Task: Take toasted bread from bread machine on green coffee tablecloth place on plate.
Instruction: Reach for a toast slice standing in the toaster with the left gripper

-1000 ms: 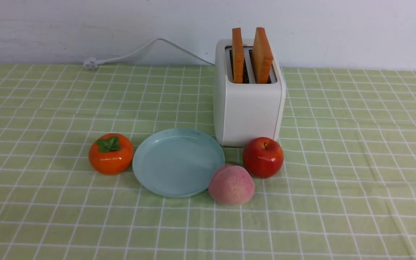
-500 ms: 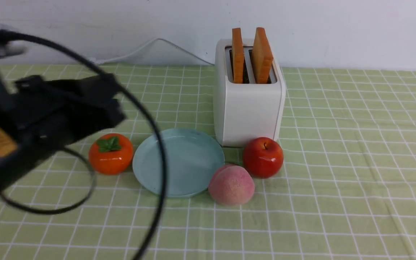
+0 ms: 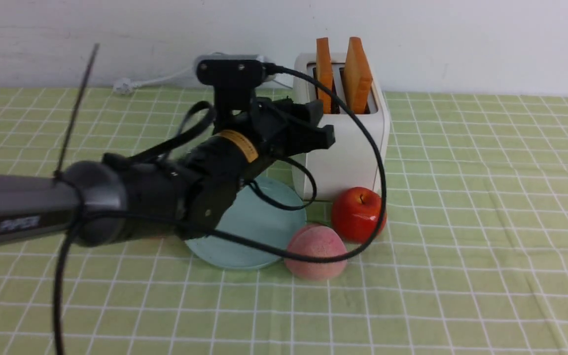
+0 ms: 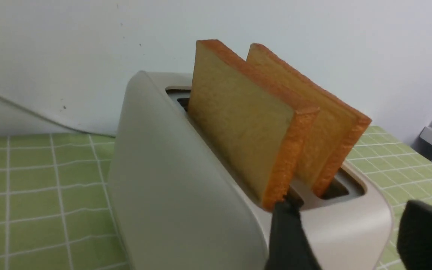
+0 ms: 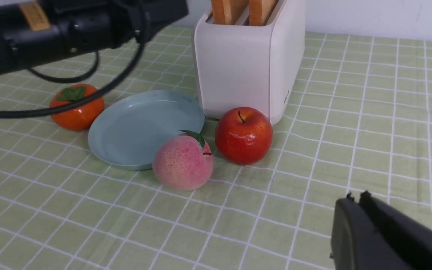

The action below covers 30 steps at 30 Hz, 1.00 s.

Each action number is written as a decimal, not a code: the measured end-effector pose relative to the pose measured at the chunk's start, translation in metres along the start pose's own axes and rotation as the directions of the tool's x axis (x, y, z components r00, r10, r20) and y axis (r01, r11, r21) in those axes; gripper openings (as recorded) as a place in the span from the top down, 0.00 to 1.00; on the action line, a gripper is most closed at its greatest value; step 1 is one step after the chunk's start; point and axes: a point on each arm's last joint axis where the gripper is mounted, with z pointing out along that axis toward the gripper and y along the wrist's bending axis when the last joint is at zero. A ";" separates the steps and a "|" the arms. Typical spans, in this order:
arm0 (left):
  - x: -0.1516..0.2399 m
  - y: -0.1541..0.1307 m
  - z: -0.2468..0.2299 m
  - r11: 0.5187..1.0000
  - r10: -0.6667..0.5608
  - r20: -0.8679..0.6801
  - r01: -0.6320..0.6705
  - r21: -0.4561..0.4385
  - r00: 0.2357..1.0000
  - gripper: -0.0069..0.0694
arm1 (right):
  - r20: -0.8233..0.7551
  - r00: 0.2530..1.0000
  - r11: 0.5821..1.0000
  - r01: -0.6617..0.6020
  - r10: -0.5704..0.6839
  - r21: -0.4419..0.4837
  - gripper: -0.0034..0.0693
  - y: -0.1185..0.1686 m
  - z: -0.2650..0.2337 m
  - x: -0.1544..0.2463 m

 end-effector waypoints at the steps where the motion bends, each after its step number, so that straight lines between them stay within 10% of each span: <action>1: -0.002 -0.001 0.003 1.000 0.000 0.009 0.000 0.002 1.000 0.34 | 0.000 1.000 1.000 0.001 -0.001 0.000 0.92 0.000 0.000 0.000; 21: -0.004 0.022 0.095 0.998 0.042 -0.012 -0.042 -0.054 0.999 0.40 | 0.013 1.000 1.000 0.017 -0.017 0.011 0.91 -0.001 0.000 -0.001; 30: -0.007 0.022 0.100 0.998 0.038 -0.030 -0.040 -0.058 0.999 0.73 | 0.013 1.000 1.000 0.019 -0.019 0.011 0.90 -0.001 0.000 -0.001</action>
